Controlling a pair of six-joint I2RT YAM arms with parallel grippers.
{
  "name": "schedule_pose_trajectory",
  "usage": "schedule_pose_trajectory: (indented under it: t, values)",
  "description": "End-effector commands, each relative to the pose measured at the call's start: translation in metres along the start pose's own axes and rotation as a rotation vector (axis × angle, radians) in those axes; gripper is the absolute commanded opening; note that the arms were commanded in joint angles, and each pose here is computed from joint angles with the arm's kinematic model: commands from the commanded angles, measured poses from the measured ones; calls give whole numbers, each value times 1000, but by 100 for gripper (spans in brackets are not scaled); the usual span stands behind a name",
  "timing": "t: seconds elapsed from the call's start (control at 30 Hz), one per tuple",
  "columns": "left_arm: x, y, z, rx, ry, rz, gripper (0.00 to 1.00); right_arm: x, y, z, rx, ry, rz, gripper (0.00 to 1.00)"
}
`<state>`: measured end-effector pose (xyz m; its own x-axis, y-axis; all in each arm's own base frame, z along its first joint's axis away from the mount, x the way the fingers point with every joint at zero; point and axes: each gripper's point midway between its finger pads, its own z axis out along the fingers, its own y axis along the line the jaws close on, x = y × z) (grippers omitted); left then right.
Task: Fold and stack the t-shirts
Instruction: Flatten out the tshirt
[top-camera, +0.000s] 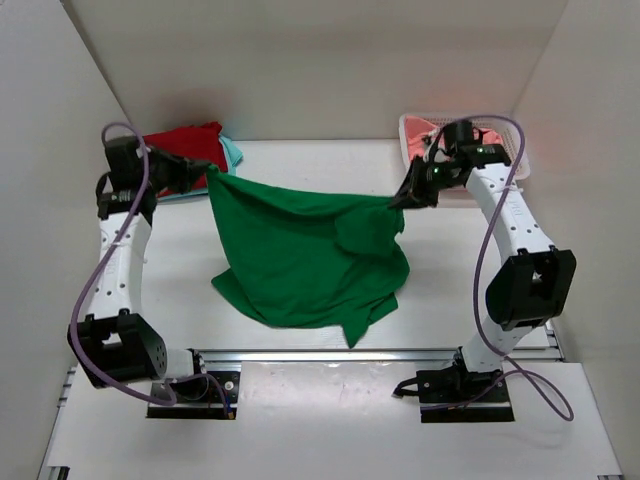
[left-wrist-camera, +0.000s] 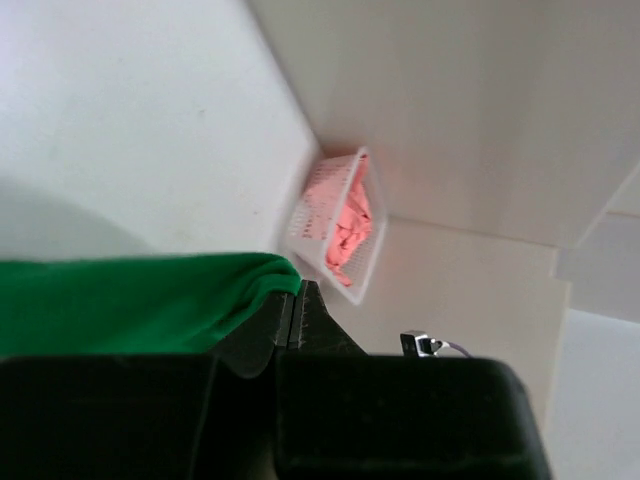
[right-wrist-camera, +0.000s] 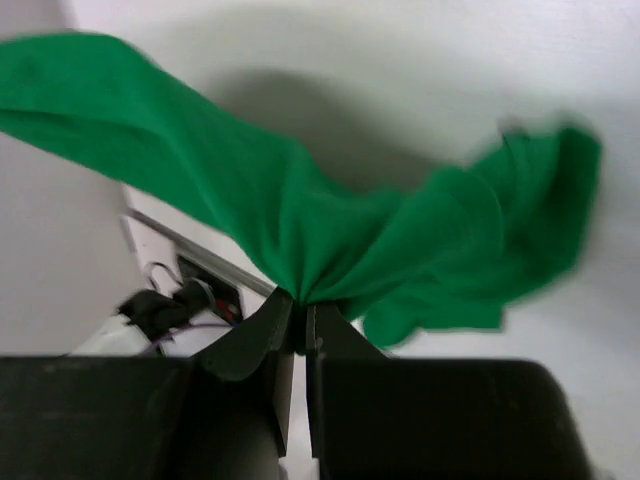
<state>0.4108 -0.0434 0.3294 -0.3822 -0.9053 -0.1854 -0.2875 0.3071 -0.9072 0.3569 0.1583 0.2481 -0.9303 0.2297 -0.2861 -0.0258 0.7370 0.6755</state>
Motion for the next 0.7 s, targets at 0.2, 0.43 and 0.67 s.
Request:
schedule_pose_trajectory:
  t: [0.2,0.43,0.67]
  values:
    - [46,95,-8,-128,13,91,0,-4,-98,60,249,23,-12,10]
    - [55,106,-7,-131,35,84,0,-1,-110,59,404,-60,-69,37]
    - [66,111,-6,-117,68,72,0,59,-142,43,437,-143,-116,42]
